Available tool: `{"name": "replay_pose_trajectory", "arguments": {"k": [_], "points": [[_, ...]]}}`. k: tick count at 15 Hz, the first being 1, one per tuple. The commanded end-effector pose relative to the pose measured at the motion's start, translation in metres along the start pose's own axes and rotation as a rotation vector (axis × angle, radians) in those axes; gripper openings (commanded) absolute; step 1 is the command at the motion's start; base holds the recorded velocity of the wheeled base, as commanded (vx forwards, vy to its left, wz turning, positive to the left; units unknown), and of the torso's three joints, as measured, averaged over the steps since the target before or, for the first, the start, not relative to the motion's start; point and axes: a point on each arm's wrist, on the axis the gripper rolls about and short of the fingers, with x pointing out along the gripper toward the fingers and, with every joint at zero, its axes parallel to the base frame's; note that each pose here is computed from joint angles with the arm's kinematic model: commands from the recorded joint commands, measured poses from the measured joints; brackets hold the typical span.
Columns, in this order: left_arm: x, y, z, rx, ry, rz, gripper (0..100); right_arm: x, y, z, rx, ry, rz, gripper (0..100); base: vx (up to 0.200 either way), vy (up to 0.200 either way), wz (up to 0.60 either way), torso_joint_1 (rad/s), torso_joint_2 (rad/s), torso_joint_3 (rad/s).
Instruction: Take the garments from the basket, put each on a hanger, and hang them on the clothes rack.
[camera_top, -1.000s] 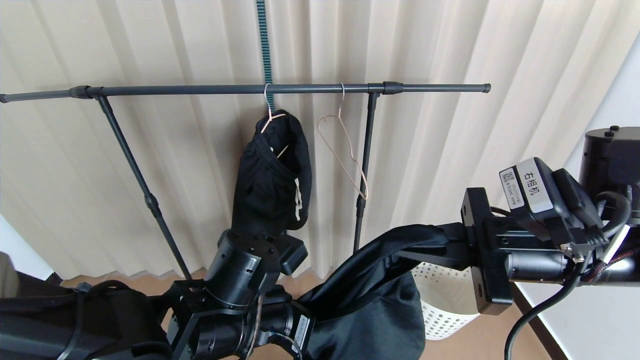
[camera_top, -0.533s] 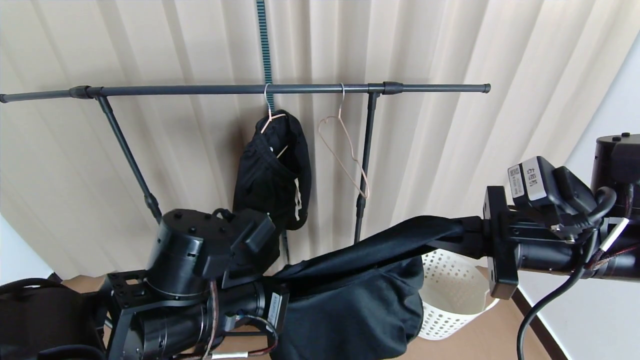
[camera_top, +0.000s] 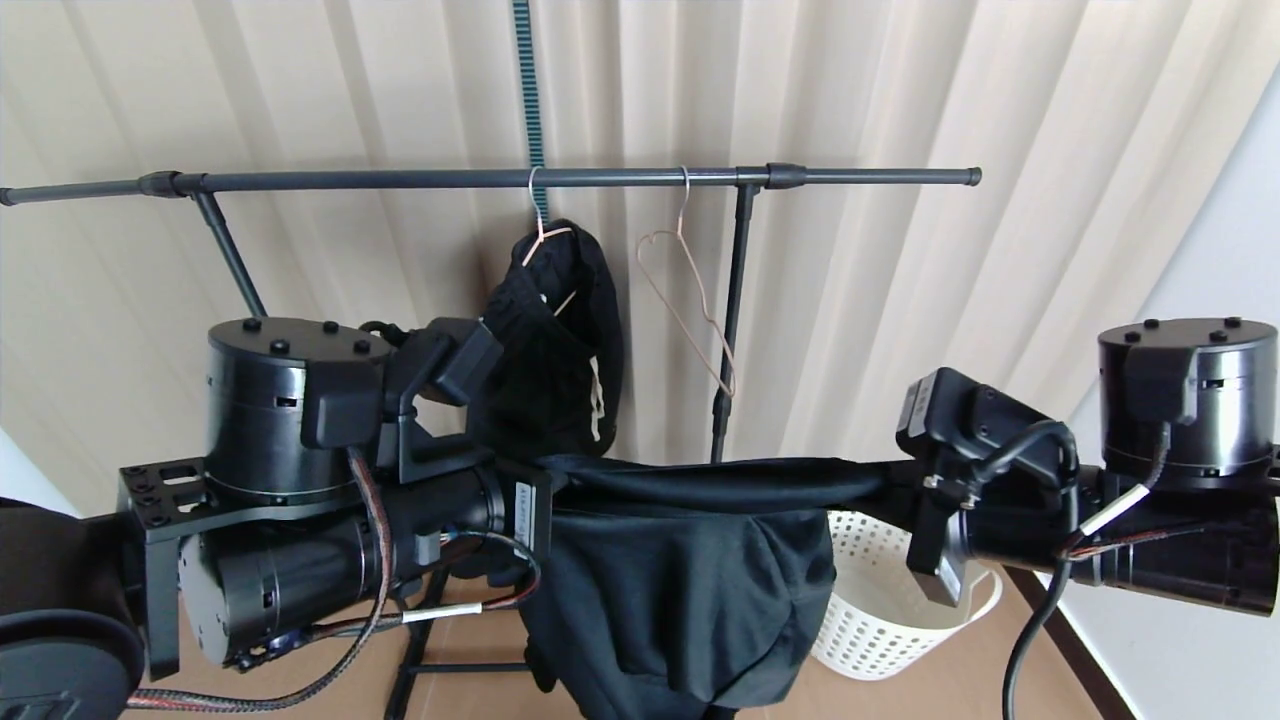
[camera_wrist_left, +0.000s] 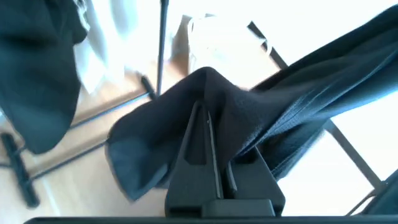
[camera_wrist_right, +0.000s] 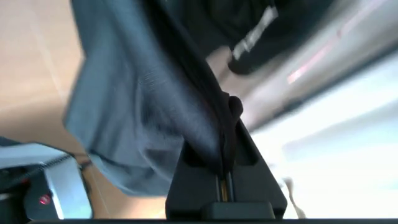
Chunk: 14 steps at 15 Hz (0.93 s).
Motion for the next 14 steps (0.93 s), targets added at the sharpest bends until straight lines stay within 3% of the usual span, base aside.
{"name": "replay_pose_trajectory", "arguments": {"k": [1, 4, 6, 11, 12, 14], "points": [[-0.003, -0.002, 0.013, -0.006, -0.050, -0.009, 0, 0.012, 0.011, -0.001, -0.011, 0.039, 0.019, 0, 0.000, 0.000, 0.00, 0.000, 0.00, 0.000], [-0.001, -0.003, 0.021, -0.005, -0.074, -0.011, 0, 0.015, 0.015, 0.000, -0.024, 0.082, -0.038, 0, 0.000, 0.000, 0.00, 0.000, 0.00, 0.000], [0.003, -0.002, 0.017, -0.006, -0.058, -0.006, 0, 0.016, 0.017, 0.000, -0.029, 0.106, -0.068, 0, 0.000, 0.000, 0.00, 0.000, 0.00, 0.000], [0.022, -0.004, 0.027, -0.007, -0.067, -0.006, 0, 0.011, 0.035, -0.007, -0.058, 0.122, -0.017, 0, 0.000, 0.000, 0.00, 0.000, 0.00, 0.000], [0.026, -0.005, 0.032, -0.009, -0.078, -0.008, 0, 0.010, 0.039, -0.014, -0.093, 0.138, 0.001, 100, 0.000, 0.000, 0.00, 0.000, 0.00, 0.000], [0.033, -0.007, 0.036, -0.008, -0.086, -0.013, 0, 0.005, 0.043, -0.018, -0.119, 0.135, 0.042, 100, 0.000, 0.000, 0.00, 0.000, 0.00, 0.000]]}}
